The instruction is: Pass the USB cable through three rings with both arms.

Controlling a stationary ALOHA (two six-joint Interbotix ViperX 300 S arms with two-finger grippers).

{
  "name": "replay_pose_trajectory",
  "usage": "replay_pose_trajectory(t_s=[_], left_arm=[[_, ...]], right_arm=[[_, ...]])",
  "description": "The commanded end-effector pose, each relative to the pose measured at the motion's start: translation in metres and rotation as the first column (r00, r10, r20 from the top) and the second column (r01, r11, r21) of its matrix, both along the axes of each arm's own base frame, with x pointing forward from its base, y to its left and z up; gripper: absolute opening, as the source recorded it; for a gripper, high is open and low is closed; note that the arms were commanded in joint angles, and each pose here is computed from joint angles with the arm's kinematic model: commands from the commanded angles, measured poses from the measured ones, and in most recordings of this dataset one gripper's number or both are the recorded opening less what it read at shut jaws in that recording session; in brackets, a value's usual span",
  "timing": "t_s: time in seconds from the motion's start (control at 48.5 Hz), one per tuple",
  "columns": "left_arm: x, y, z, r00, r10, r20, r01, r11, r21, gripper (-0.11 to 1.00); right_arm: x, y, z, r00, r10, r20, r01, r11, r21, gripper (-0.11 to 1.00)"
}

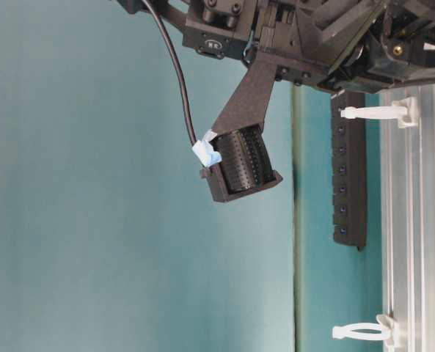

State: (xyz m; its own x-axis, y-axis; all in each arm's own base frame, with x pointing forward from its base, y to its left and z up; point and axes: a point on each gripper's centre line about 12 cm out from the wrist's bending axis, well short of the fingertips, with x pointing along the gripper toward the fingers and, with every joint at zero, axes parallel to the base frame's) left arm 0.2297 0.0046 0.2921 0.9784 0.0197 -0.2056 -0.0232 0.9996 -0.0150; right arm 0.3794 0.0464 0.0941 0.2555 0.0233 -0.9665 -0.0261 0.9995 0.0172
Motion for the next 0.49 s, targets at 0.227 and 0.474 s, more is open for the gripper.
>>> replay_pose_trajectory(t_s=[0.227,0.474], left_arm=[[0.002,0.001,0.011,1.0,0.003,0.029,-0.003,1.0,0.002,0.02],[0.001,0.001,0.012,0.999,0.003,0.035,-0.003,1.0,0.002,0.02]], right_arm=[[-0.002,-0.007,0.001,0.999,-0.014,-0.032,0.014,1.0,-0.007,-0.08],[-0.005,-0.012,0.048,0.997,-0.027,-0.075,0.026,1.0,-0.016,-0.08]])
